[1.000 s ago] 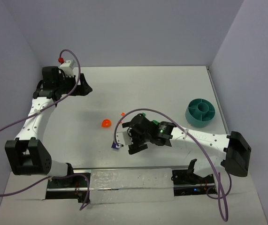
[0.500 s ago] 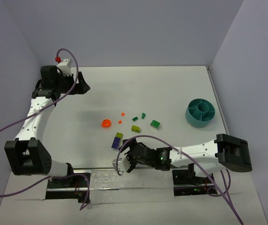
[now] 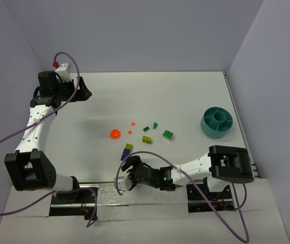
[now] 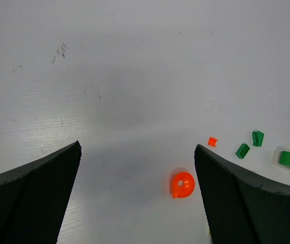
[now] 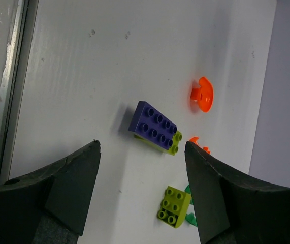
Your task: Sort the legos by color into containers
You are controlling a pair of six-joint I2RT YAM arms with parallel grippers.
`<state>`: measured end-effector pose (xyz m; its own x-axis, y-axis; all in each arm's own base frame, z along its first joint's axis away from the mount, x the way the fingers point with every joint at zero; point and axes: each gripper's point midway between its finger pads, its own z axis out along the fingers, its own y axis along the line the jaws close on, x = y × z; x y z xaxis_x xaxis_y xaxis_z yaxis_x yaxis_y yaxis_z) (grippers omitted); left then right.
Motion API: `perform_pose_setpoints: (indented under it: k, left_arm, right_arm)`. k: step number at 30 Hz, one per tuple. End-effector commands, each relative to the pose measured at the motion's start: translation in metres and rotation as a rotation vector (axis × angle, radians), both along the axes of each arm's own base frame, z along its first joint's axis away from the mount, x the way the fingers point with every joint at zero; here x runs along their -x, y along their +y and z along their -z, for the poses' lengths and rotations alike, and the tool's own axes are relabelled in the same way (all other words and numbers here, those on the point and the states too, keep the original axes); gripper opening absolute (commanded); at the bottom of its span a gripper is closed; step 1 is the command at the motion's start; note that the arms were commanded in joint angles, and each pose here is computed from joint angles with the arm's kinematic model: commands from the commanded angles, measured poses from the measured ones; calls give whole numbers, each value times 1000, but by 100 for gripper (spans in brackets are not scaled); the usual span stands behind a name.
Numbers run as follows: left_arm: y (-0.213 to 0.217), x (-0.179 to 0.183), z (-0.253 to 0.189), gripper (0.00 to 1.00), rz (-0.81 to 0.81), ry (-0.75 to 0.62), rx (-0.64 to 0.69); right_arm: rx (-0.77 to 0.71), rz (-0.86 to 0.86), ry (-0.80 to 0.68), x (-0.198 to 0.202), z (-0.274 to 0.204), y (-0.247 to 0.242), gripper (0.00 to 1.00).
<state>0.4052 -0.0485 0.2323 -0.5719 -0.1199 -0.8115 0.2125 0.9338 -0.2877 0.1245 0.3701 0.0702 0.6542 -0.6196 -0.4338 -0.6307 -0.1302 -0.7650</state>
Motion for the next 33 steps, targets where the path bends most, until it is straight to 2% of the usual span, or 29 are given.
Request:
perform_pose_setpoints:
  k: [1,9,14,22,26,27,28,31,33]
  left_arm:
    - [13,-12,-35,99,-29,-109,1]
    - [27,-16,-38,99,-52,-116,13]
    - [34,-16,-41,99,-67,-123,17]
    - [41,-18,-39,99,-79,-122,16]
    - [42,-19,-37,99,-80,-116,24]
    - [42,-19,-35,99,-78,-111,28]
    - [41,-18,-35,99,-76,-111,30]
    - [40,-18,-33,99,-69,-105,35]
    - [39,-17,-31,99,-65,-102,33]
  right_arm:
    - [-105,38,-28,-6,-18,23,73]
    - [-77,62,-50,-12,1,35,70]
    - [-66,106,-92,-23,10,37,63]
    - [-53,169,-156,-40,24,37,61]
    - [-57,198,-176,-47,26,35,39]
    - [-61,205,-179,-47,26,35,29]
    - [-62,207,-181,-48,25,35,26]
    - [-75,227,-201,-51,18,31,3]
    - [-99,239,-216,-53,7,29,0]
